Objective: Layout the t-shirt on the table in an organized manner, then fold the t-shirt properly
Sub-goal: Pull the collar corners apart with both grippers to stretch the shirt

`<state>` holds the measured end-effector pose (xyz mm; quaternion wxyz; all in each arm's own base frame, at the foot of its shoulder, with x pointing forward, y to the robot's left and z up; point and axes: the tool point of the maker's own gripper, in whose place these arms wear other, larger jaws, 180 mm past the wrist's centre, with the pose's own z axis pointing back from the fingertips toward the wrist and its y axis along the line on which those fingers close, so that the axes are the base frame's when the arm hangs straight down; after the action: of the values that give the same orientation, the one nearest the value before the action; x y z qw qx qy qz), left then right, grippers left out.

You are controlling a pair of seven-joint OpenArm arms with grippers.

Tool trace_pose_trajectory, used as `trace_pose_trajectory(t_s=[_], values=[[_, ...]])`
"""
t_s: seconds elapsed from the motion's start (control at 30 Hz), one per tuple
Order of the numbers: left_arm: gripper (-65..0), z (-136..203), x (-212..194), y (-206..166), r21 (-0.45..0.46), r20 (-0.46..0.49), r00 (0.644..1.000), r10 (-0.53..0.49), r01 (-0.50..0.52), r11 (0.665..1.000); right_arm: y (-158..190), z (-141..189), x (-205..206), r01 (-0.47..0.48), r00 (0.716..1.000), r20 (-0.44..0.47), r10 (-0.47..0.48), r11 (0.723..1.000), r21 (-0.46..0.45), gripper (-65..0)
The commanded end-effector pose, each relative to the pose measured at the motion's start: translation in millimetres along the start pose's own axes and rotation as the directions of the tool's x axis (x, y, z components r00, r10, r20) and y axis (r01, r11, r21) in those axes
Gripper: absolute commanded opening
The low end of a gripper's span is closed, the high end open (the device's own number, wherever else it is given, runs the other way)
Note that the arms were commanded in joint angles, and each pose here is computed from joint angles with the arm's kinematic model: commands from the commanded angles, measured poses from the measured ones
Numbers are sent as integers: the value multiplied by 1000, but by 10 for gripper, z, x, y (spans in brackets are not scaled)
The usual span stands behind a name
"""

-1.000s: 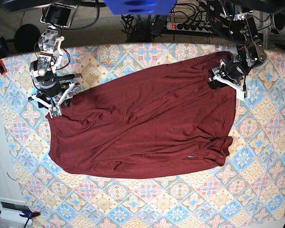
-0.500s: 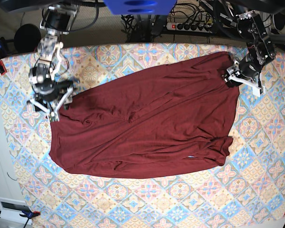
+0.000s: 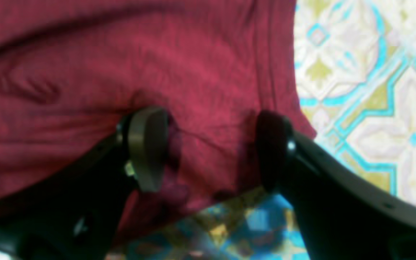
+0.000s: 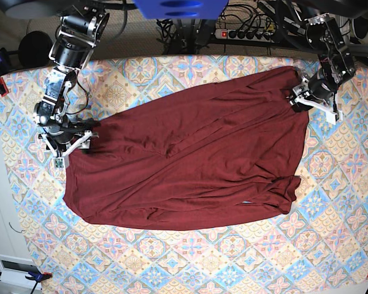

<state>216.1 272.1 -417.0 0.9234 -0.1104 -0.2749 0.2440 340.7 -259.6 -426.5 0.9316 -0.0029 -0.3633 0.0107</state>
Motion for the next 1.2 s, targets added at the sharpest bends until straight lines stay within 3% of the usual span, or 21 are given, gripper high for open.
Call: trace_pose_trajectory(t_s=[0.0, 0.23, 0.73, 0.87, 1.07, 1.17], values=[[-394, 47, 118, 8, -1, 34, 999, -9, 9, 1000, -55, 22, 150, -4, 1000, 27, 5, 1000, -13, -272], [-394, 43, 118, -3, -4, 34, 999, -9, 9, 1000, -286, 126, 191, 47, 997, 60, -43, 997, -64, -272], [-394, 35, 127, -28, -10, 36, 999, -9, 10, 1000, -226, 40, -37, 64, 998, -3, -64, 997, -41, -288], [-394, 35, 127, -28, -10, 36, 999, -9, 10, 1000, -81, 41, -33, -2, 1000, -3, 2, 999, 42, -413], [-395, 43, 141, -13, -6, 39, 999, -10, 10, 1000, -69, 52, -17, -10, 1000, 3, 10, 999, 50, -638], [-398, 50, 160, -15, -6, 44, 999, -12, 12, 1000, -73, 70, -108, -12, 1000, -13, 12, 999, 49, -646]])
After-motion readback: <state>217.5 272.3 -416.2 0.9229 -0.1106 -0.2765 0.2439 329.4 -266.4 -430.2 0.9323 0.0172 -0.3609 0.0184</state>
